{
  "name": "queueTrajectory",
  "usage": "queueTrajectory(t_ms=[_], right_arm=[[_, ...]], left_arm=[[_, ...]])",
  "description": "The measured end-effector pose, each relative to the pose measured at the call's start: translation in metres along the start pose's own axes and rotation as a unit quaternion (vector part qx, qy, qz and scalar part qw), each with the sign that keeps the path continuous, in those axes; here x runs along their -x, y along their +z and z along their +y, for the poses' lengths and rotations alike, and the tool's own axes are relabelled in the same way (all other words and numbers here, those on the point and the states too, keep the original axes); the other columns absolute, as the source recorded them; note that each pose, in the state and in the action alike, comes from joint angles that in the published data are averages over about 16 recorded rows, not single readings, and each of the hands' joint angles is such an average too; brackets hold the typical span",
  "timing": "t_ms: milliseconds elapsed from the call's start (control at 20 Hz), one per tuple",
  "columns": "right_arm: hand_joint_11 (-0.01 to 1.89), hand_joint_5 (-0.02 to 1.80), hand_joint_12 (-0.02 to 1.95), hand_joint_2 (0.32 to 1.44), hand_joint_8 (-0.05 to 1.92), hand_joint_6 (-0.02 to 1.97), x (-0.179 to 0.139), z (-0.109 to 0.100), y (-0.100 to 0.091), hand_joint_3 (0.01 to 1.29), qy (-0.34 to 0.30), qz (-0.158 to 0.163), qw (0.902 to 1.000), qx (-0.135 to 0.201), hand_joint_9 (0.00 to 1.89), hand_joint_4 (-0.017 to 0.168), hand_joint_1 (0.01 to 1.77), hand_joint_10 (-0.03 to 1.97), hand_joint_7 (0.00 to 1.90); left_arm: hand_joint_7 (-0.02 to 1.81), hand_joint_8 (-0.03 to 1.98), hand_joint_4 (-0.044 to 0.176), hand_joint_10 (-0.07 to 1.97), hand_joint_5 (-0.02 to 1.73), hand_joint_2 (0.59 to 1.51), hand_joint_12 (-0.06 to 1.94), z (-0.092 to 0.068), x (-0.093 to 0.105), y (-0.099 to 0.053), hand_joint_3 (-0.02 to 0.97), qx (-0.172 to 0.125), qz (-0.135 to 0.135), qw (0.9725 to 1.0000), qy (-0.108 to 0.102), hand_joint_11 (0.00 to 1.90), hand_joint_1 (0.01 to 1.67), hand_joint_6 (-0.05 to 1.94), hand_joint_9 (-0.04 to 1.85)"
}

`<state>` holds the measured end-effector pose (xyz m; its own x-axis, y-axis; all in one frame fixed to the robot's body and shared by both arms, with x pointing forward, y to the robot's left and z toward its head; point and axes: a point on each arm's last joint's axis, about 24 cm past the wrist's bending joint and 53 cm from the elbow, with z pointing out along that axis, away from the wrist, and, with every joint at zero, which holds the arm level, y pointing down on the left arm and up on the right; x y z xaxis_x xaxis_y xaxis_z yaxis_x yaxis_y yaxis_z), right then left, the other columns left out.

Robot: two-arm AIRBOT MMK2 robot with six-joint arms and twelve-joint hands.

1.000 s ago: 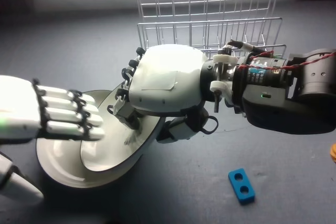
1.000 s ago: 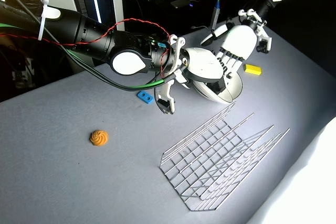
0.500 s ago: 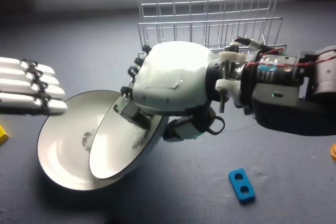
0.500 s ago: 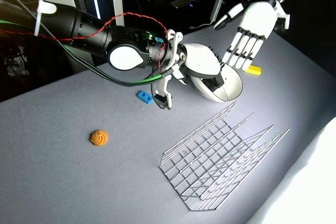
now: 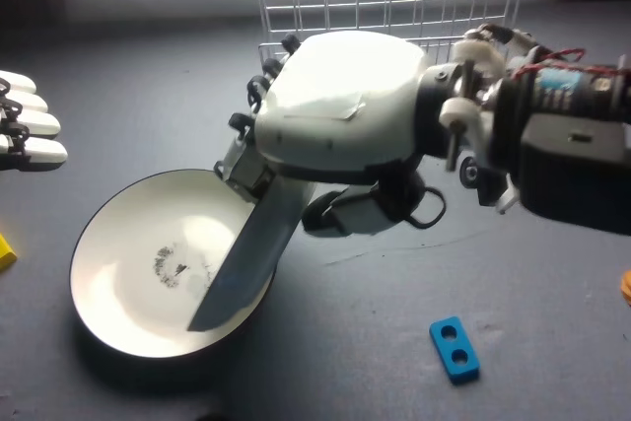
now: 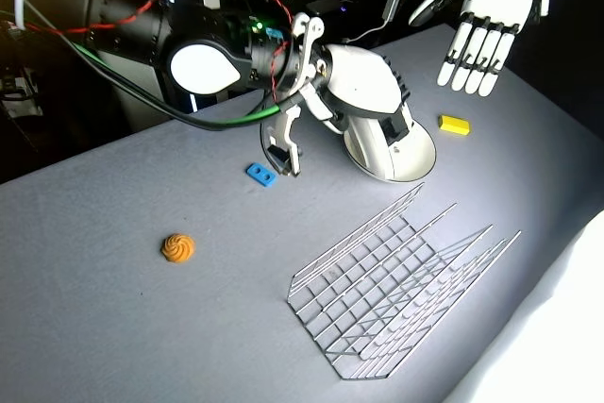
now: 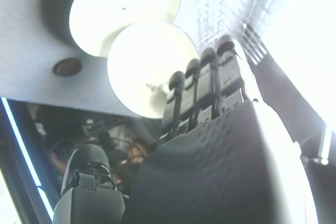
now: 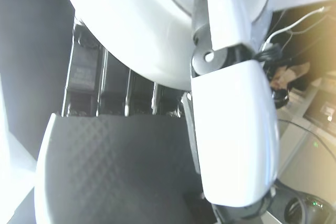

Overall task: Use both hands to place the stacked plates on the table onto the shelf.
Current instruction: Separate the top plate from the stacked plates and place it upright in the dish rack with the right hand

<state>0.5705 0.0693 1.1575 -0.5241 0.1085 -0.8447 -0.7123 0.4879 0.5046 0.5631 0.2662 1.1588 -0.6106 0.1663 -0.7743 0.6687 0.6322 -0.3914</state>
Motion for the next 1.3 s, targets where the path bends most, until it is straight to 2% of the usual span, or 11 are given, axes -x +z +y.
queueTrajectory(t_ms=[250,350,500,650,900,1150,1300], right_arm=[[0.68,0.88,1.17,1.02,0.96,1.15,0.022,0.004,-0.016,0.02,0.029,-0.020,0.9994,-0.006,1.01,0.014,1.26,0.45,0.96],[0.68,0.88,1.17,1.02,0.97,1.15,0.031,0.006,-0.023,0.02,0.040,-0.029,0.9988,-0.008,1.02,0.014,1.26,0.44,0.96],[0.68,0.88,1.17,1.02,0.97,1.14,0.046,0.008,-0.033,0.02,0.059,-0.044,0.9972,-0.010,1.00,0.011,1.27,0.56,0.96],[0.67,0.88,1.18,1.02,0.97,1.14,0.062,0.009,-0.042,0.02,0.080,-0.062,0.9948,-0.013,1.00,0.011,1.28,0.58,0.96],[0.66,0.87,1.22,1.02,0.96,1.14,0.087,0.008,-0.055,0.02,0.116,-0.091,0.9889,-0.016,0.93,0.003,1.30,0.91,0.96],[0.66,0.87,1.22,1.02,0.94,1.13,0.115,-0.003,-0.066,0.02,0.164,-0.124,0.9783,-0.024,0.86,-0.004,1.32,1.22,0.96],[0.67,0.87,1.22,1.02,0.93,1.12,0.130,-0.014,-0.072,0.02,0.195,-0.143,0.9698,-0.030,0.87,-0.005,1.33,1.21,0.97]], left_arm=[[0.05,0.00,0.003,0.02,0.08,1.084,0.01,0.001,0.006,-0.007,0.019,0.005,-0.005,1.0000,0.003,0.02,0.01,0.01,0.02],[0.04,0.00,0.003,0.02,0.08,1.084,0.01,0.001,0.006,-0.008,0.019,0.006,-0.004,0.9999,0.007,0.02,0.01,0.01,0.02],[0.04,0.00,0.004,0.02,0.08,1.084,0.01,0.002,0.006,-0.009,0.019,0.009,-0.003,0.9999,0.012,0.02,0.01,0.01,0.02],[0.04,0.00,0.005,0.02,0.08,1.086,0.01,0.002,0.005,-0.009,0.019,0.010,0.000,0.9998,0.017,0.02,0.01,0.01,0.02],[0.04,0.00,0.006,0.02,0.08,1.086,0.01,0.002,0.004,-0.006,0.019,0.009,0.004,0.9997,0.024,0.02,0.01,0.01,0.02],[0.05,0.00,0.006,0.02,0.08,1.087,0.01,0.002,0.006,-0.003,0.019,0.005,0.002,0.9996,0.027,0.03,0.01,0.01,0.02],[0.04,0.00,0.006,0.02,0.09,1.088,0.01,0.001,0.007,0.000,0.019,0.000,0.002,0.9996,0.028,0.02,0.01,0.01,0.02]])
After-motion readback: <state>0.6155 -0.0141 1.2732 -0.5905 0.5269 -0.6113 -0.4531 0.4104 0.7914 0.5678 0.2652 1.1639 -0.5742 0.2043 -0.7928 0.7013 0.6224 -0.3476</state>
